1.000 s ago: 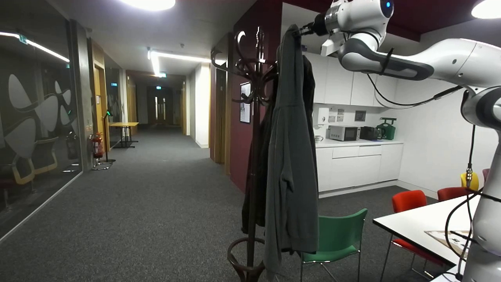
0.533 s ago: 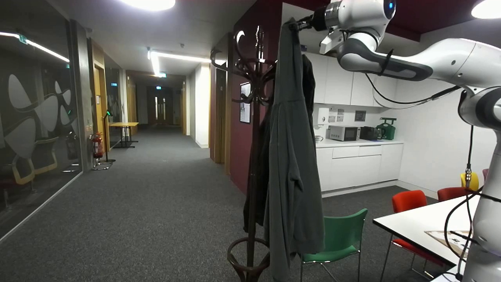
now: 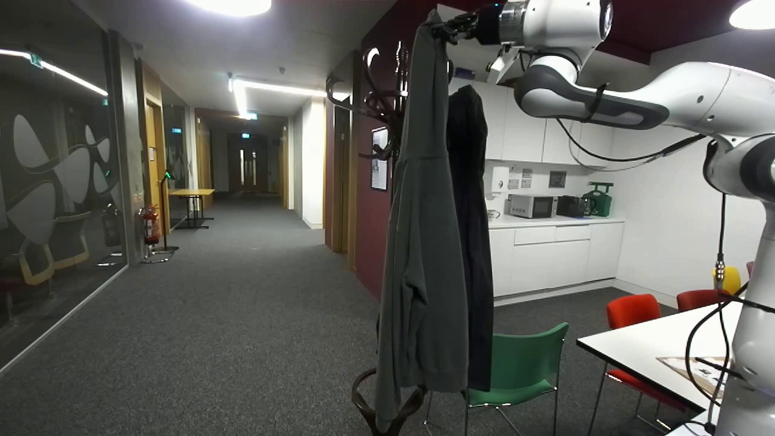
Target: Remove the grey hoodie from the coat hanger and put it on the green chair
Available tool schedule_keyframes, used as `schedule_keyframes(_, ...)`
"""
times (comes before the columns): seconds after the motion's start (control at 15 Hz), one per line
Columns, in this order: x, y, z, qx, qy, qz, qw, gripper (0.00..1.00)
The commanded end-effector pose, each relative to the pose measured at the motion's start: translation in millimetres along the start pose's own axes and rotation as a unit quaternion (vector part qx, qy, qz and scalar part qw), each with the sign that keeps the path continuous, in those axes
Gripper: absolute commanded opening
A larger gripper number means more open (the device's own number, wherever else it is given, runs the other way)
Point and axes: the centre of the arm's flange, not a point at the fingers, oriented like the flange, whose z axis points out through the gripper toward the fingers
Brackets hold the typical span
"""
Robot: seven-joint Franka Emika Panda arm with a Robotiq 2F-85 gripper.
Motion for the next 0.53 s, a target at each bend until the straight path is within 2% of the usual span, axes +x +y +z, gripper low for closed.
schedule_keyframes(0.0, 12, 2, -13, -0.004, 0.017, -0.004, 0.9998, 0.02)
schedule_keyframes(0.2, 4, 8, -14, -0.023, -0.042, 0.038, 0.9981, 0.02)
schedule_keyframes(0.47, -3, 15, -22, -0.049, -0.124, 0.067, 0.9889, 0.02)
